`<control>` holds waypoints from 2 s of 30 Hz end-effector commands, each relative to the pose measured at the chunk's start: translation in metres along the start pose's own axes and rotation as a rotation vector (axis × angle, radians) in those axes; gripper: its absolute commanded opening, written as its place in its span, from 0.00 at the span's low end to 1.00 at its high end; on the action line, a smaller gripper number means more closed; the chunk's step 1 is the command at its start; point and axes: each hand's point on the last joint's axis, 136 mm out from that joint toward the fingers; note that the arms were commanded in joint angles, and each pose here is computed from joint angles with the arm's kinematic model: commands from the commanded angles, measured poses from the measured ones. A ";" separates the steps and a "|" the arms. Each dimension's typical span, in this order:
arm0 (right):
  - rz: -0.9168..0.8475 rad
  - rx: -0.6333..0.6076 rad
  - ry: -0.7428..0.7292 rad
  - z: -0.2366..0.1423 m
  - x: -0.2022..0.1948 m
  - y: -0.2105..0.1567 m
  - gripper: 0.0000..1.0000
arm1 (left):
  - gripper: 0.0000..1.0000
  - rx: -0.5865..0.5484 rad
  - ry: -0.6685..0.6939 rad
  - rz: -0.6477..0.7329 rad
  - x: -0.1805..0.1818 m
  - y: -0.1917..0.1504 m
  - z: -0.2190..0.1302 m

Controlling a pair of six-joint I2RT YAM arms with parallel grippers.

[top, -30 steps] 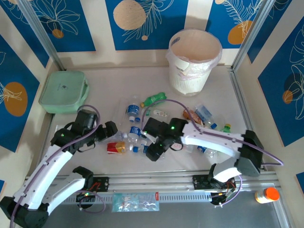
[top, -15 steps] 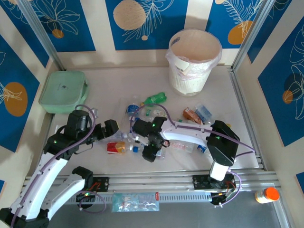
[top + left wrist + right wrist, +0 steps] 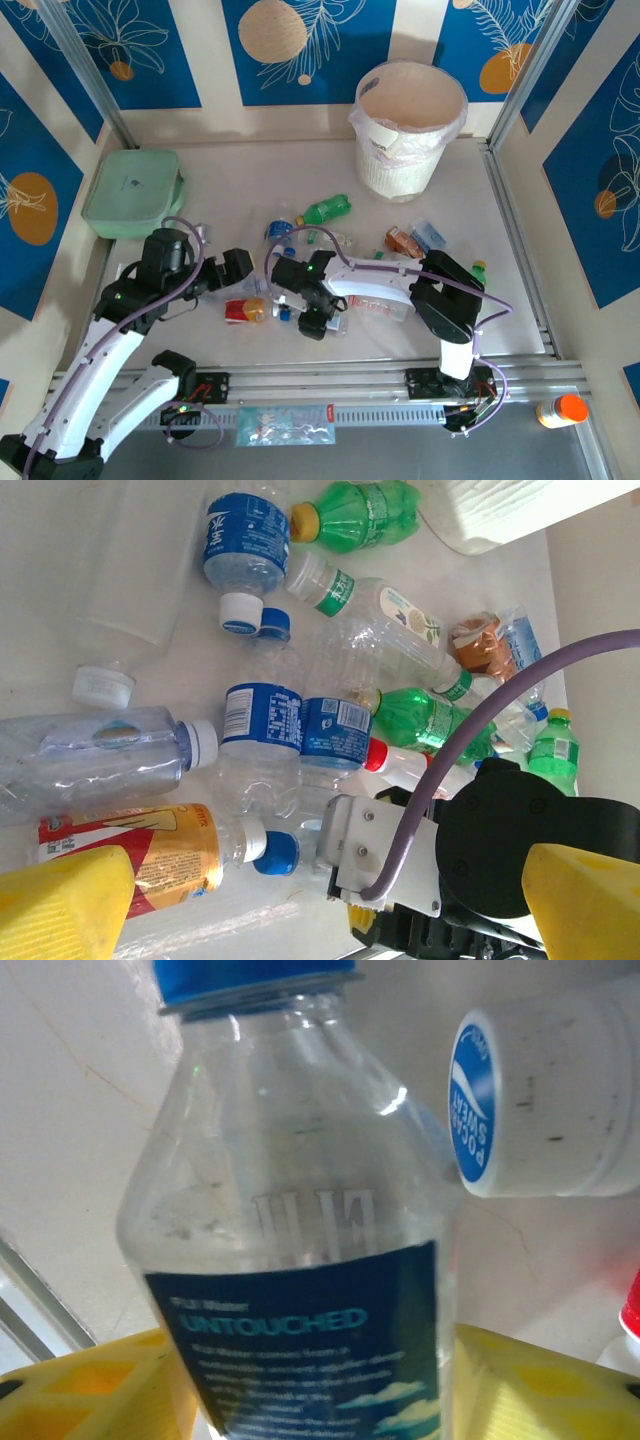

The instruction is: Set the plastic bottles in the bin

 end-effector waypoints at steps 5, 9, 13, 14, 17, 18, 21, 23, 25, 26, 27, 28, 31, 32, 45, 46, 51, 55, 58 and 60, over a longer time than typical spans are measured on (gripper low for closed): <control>-0.025 -0.025 -0.011 -0.011 0.005 -0.003 0.50 | 0.99 -0.047 -0.075 0.039 -0.024 0.017 -0.012; -0.081 -0.045 -0.034 -0.030 0.021 -0.010 0.49 | 0.99 -0.047 -0.109 0.065 -0.033 0.017 -0.017; -0.107 -0.063 -0.040 -0.049 0.038 -0.020 0.45 | 0.99 -0.055 -0.132 0.095 -0.040 0.019 -0.023; -0.103 -0.074 -0.043 -0.055 0.040 -0.023 0.44 | 0.99 -0.059 -0.133 0.109 -0.042 0.020 -0.025; -0.066 -0.185 -0.024 -0.085 0.042 -0.022 0.44 | 0.99 -0.074 -0.137 0.172 -0.048 0.024 -0.034; -0.042 -0.246 -0.013 -0.098 0.040 -0.020 0.44 | 0.99 -0.085 -0.134 0.187 -0.050 0.027 -0.037; 0.088 -0.524 0.039 -0.157 0.020 -0.012 0.44 | 0.99 -0.120 -0.110 0.236 -0.055 0.035 -0.047; 0.174 -0.712 0.091 -0.198 0.005 -0.011 0.43 | 0.99 -0.120 -0.118 0.257 -0.060 0.038 -0.049; 0.261 -0.890 0.123 -0.239 -0.014 -0.015 0.43 | 0.99 -0.118 -0.152 0.273 -0.068 0.039 -0.050; 0.314 -0.969 0.127 -0.257 -0.027 -0.019 0.42 | 0.99 -0.119 -0.174 0.278 -0.073 0.039 -0.050; 0.361 -1.044 0.122 -0.274 -0.039 -0.024 0.41 | 0.99 -0.114 -0.196 0.281 -0.077 0.039 -0.050; 0.405 -1.099 0.108 -0.287 -0.051 -0.029 0.41 | 0.99 -0.111 -0.210 0.283 -0.079 0.039 -0.049; 0.567 -1.238 0.038 -0.324 -0.095 -0.047 0.39 | 0.99 -0.106 -0.221 0.281 -0.082 0.040 -0.045; 0.630 -1.272 0.005 -0.334 -0.112 -0.053 0.39 | 0.99 -0.105 -0.226 0.280 -0.083 0.041 -0.044; 1.188 -1.362 -0.291 -0.395 -0.318 -0.115 0.33 | 0.99 -0.119 -0.251 0.261 -0.097 0.058 -0.033; 1.226 -1.351 -0.298 -0.394 -0.333 -0.119 0.33 | 0.99 -0.119 -0.253 0.261 -0.098 0.059 -0.032; 1.273 -1.319 -0.269 -0.385 -0.388 -0.118 0.33 | 0.99 -0.105 -0.248 0.254 -0.097 0.060 -0.022; 1.327 -1.274 -0.286 -0.373 -0.429 -0.119 0.33 | 0.99 -0.090 -0.247 0.259 -0.098 0.061 -0.017; 1.350 -1.223 -0.294 -0.361 -0.453 -0.115 0.33 | 0.99 -0.081 -0.242 0.264 -0.099 0.061 -0.015; 1.357 -1.170 -0.310 -0.347 -0.467 -0.111 0.33 | 0.99 -0.079 -0.239 0.268 -0.099 0.062 -0.015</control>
Point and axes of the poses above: each hand's point on the last joint's axis, 136 mm out from that joint toward the fingers, its own z axis out along the fingers, its own x axis along the line the jaws close on, y = z × x, and after that the axes turned 4 degrees about -z, right-handed
